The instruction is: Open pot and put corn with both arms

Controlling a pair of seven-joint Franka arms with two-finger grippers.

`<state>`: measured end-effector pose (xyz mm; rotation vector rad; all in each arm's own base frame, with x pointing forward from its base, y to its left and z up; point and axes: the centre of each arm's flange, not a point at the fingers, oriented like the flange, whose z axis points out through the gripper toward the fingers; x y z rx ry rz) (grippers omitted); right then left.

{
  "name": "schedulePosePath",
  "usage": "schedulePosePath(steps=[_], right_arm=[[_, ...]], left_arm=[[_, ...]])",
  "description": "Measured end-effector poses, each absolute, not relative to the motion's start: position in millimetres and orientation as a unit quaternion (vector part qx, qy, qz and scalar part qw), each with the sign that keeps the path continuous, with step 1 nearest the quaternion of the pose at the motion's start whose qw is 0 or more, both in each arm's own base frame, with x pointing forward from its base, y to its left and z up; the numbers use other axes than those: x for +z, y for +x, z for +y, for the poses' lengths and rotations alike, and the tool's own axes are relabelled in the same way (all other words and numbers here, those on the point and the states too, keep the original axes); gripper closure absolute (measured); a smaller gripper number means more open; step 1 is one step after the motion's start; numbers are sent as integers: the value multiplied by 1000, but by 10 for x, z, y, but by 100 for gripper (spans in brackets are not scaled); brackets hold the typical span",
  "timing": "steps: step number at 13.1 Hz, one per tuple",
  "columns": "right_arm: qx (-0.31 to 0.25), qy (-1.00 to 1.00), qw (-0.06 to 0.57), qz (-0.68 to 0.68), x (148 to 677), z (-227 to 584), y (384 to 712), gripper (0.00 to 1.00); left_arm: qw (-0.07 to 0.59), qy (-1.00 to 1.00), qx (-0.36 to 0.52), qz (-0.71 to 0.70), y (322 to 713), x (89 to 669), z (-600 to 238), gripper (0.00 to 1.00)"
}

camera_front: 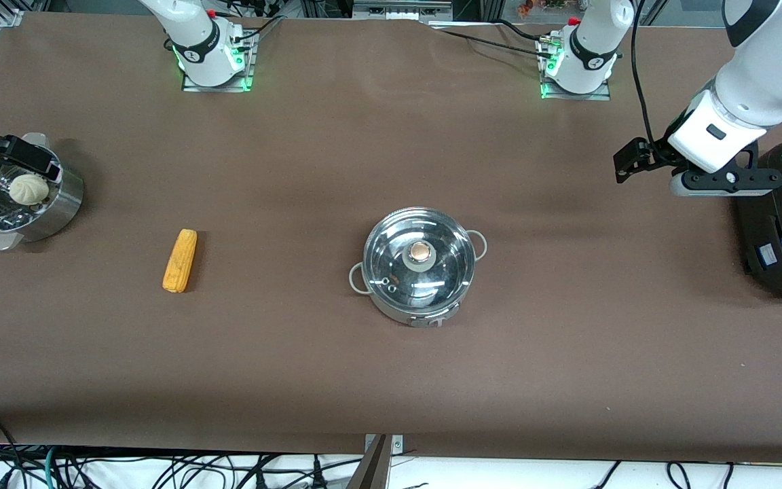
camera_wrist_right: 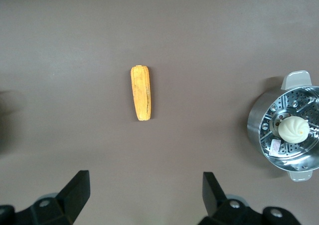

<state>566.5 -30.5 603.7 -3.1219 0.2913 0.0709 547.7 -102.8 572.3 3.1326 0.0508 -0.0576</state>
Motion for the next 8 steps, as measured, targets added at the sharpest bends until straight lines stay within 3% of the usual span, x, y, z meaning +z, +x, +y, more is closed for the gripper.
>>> schedulePosePath(steps=[8], right_arm=[[23, -995, 3, 93, 6038, -305, 5665, 0]], left_arm=[[4, 1000, -19, 13, 5470, 5732, -1061, 0]])
